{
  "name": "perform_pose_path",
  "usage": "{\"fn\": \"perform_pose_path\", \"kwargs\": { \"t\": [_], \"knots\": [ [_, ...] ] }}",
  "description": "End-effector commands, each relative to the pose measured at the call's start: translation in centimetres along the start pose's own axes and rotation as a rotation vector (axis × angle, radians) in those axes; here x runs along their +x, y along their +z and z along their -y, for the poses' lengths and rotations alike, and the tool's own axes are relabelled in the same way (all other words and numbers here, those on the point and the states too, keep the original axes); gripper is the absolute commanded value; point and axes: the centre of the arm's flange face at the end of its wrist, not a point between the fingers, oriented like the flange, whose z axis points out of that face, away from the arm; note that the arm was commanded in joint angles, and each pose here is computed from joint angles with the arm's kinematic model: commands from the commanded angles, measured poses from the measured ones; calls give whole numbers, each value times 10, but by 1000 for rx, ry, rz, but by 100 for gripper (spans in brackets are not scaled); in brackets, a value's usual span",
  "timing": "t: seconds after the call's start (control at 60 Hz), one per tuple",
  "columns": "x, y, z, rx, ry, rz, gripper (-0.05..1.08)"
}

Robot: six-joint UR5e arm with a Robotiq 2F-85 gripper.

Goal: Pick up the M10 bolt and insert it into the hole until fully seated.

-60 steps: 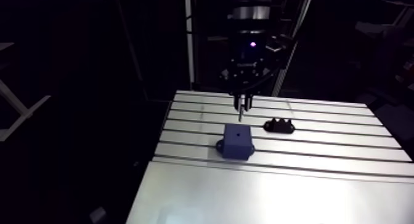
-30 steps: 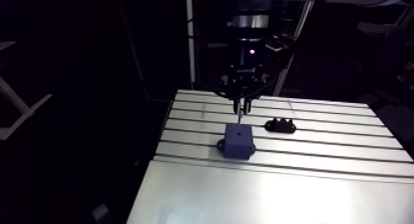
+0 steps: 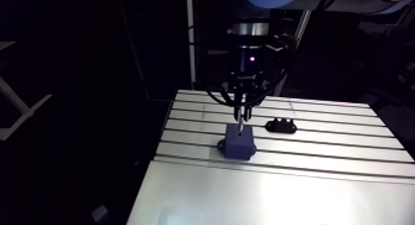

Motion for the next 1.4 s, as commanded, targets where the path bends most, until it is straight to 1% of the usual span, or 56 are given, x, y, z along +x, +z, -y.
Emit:
{"fn": "perform_pose_path", "kwargs": {
  "t": [0.017, 0.05, 0.1, 0.117, 0.183, 0.733, 0.9, 1.4],
  "knots": [
    [0, 6, 1, 1, 1, 10, 108],
    [1, 6, 1, -1, 1, -4, 108],
    [2, 7, 0, -1, 0, -12, 108],
    [3, 6, 0, -5, 0, -22, 108],
    [4, 6, 0, -6, -2, -28, 108],
    [5, 9, 0, -2, -1, -23, 108],
    [5, 11, 0, -6, -1, -18, 108],
    [3, 14, 0, -7, -2, -12, 108]
  ]
}}
